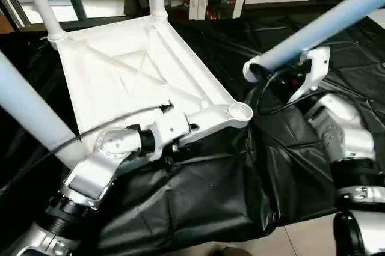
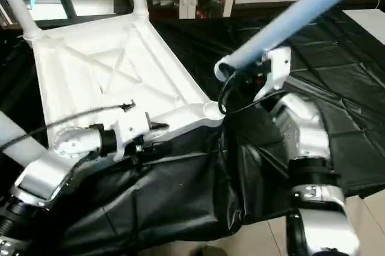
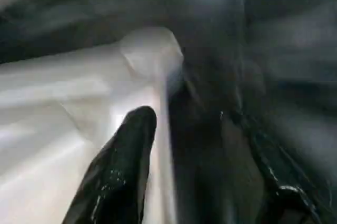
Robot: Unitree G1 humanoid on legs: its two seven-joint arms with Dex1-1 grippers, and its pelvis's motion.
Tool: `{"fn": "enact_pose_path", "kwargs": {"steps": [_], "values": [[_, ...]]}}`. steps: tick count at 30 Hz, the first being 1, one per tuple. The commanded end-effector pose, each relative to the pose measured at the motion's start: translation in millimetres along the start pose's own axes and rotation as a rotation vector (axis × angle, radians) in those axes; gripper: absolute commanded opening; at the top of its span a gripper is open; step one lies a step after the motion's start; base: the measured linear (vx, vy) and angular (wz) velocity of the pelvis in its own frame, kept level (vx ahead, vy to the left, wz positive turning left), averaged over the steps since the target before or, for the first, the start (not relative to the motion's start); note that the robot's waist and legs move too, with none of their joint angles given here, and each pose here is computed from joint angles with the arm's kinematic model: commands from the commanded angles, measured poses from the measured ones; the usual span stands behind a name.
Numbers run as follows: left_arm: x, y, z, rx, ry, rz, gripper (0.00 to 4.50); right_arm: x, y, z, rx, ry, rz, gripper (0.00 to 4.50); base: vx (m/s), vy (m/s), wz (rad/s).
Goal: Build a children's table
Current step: Insert table leg to table base
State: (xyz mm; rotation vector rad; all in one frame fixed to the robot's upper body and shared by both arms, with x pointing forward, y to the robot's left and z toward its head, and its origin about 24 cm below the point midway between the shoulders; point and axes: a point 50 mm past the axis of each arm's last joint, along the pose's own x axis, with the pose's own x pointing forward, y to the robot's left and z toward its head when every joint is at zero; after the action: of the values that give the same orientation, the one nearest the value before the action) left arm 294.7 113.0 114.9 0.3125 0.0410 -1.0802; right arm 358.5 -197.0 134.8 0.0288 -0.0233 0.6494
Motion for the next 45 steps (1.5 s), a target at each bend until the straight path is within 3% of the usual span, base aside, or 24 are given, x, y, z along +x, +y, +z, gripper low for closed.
{"fn": "enact_pose_path", "kwargs": {"steps": [1,2,4,5,7,11,13,20,24,30,38,45], "values": [[-8,20.9,42.0,-0.010,-0.200,0.109,2.55,-1.0,3.9,4.4,-0.045,0.074,0.050,2.42,0.000,0.000,0.00],[-10,27.4,53.0,-0.030,-0.266,0.151,2.59,-1.9,3.9,4.3,-0.051,0.107,0.060,2.42,0.000,0.000,0.00],[-16,42.4,96.2,-0.122,-0.518,0.230,2.64,-5.2,5.3,4.7,-0.060,0.225,0.098,2.42,0.000,0.000,0.00],[-17,43.5,108.2,-0.145,-0.586,0.228,2.64,-5.8,6.7,5.7,-0.061,0.256,0.113,2.42,0.000,0.000,0.00],[-17,43.5,117.9,-0.164,-0.640,0.218,2.95,-6.4,8.4,7.0,-0.061,0.282,0.126,2.42,0.000,0.000,0.00],[-13,30.9,142.7,-0.196,-0.725,0.084,3.14,-7.8,13.1,14.0,-0.132,0.368,0.175,2.42,0.000,0.000,0.00],[-6,25.0,148.8,-0.200,-0.706,0.041,3.40,-8.4,15.0,17.2,-0.188,0.415,0.187,2.42,0.000,0.000,0.00],[8,19.1,155.0,-0.249,-0.669,0.021,3.85,-7.9,24.2,22.1,-0.288,0.503,0.225,2.42,0.000,0.000,0.00],[13,20.6,155.5,-0.284,-0.652,0.037,4.28,-9.3,30.7,22.7,-0.342,0.554,0.263,2.42,0.000,0.000,0.00],[14,29.7,152.3,-0.300,-0.622,0.123,4.49,-11.1,35.9,22.5,-0.382,0.590,0.295,2.42,0.000,0.000,0.00],[11,23.1,158.3,-0.330,-0.669,0.071,4.50,-14.5,37.5,15.8,-0.423,0.645,0.311,2.42,0.000,0.000,0.00],[9,22.9,158.9,-0.397,-0.706,0.046,3.77,-12.2,35.1,17.6,-0.467,0.636,0.285,2.42,0.000,0.000,0.00]]}}
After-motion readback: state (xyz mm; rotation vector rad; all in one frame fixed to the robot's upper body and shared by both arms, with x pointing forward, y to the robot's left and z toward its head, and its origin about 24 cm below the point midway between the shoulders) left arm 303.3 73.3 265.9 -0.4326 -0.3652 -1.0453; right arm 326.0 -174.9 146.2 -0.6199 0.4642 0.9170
